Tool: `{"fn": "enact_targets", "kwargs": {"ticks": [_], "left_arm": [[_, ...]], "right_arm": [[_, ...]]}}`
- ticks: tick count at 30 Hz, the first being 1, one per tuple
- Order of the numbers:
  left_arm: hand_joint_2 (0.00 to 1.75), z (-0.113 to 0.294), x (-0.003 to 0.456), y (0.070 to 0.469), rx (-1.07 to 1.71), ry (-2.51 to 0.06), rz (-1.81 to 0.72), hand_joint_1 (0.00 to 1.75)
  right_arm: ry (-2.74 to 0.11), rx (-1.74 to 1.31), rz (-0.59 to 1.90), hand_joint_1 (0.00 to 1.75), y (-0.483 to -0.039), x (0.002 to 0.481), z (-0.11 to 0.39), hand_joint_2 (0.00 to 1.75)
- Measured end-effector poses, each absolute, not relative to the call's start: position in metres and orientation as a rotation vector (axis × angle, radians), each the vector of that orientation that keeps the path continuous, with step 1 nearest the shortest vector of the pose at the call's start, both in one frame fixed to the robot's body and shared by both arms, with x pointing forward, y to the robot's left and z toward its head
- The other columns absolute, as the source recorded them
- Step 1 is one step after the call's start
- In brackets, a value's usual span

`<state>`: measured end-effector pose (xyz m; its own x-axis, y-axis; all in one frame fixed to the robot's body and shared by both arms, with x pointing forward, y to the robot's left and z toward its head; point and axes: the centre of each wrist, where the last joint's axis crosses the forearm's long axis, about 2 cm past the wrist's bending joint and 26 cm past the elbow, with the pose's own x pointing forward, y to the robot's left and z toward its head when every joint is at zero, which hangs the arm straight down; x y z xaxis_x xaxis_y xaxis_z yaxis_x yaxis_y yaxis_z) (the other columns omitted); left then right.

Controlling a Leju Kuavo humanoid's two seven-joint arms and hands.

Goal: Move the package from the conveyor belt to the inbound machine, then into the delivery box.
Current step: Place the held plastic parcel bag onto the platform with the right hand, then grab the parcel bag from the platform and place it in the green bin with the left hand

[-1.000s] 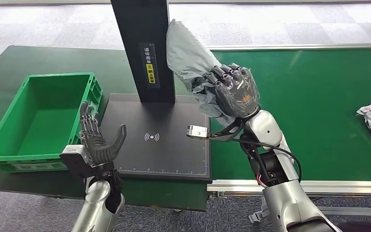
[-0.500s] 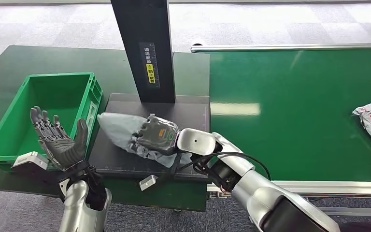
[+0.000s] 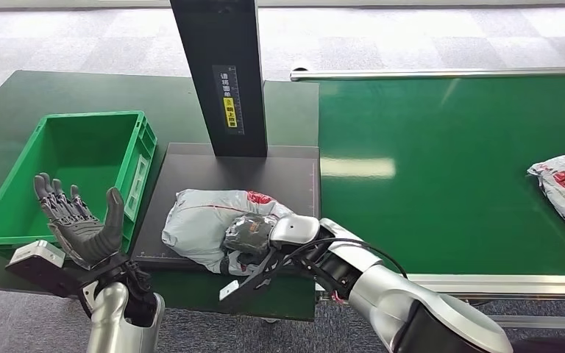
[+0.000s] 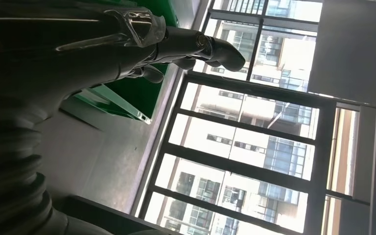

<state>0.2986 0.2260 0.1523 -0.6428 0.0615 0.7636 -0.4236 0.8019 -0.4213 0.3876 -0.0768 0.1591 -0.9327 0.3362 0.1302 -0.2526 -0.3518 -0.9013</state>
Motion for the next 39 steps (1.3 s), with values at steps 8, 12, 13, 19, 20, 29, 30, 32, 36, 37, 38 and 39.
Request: {"fn": "enact_targets", "kwargs": {"ticks": [8,12,13,19,20,29,30,32,36,37,38,39], "left_arm": [[1.75,0.15,0.296,0.22,0.208,-2.151,0.75,0.0],[1.75,0.147,0.297,0.213,0.137,-2.132,0.757,0.0],[1.75,0.146,0.297,0.211,0.126,-2.127,0.755,0.0],[1.75,0.141,0.298,0.203,0.101,-2.099,0.739,0.0],[1.75,0.14,0.298,0.202,0.097,-2.096,0.731,0.0],[1.75,0.131,0.299,0.184,0.146,-2.005,0.406,0.0],[1.75,0.129,0.298,0.182,0.162,-1.995,0.363,0.0],[1.75,0.124,0.298,0.179,0.199,-1.974,0.282,0.0],[1.75,0.115,0.297,0.174,0.278,-1.922,0.12,0.0],[1.75,0.112,0.297,0.172,0.304,-1.902,0.068,0.0],[1.75,0.109,0.299,0.17,0.332,-1.876,0.008,0.0],[1.75,0.106,0.301,0.167,0.357,-1.85,-0.056,0.0]], "right_arm": [[-1.671,0.203,1.779,0.0,-0.105,0.407,0.17,1.75],[-1.699,0.405,1.491,0.0,-0.109,0.408,0.173,1.75],[-1.705,0.439,1.437,0.0,-0.11,0.408,0.172,1.75],[-1.733,0.505,1.231,0.0,-0.112,0.404,0.167,1.75],[-1.733,0.515,1.2,0.0,-0.112,0.402,0.166,1.75],[-1.791,0.595,0.838,0.0,-0.118,0.391,0.156,1.75],[-1.81,0.594,0.782,0.0,-0.12,0.391,0.156,1.75],[-1.854,0.576,0.661,0.0,-0.124,0.39,0.158,1.75],[-1.944,0.509,0.434,0.0,-0.134,0.388,0.164,1.75],[-1.963,0.496,0.389,0.0,-0.136,0.388,0.165,1.75],[-1.979,0.488,0.351,0.0,-0.138,0.387,0.167,1.75],[-1.992,0.484,0.319,0.0,-0.14,0.386,0.168,1.75]]}}
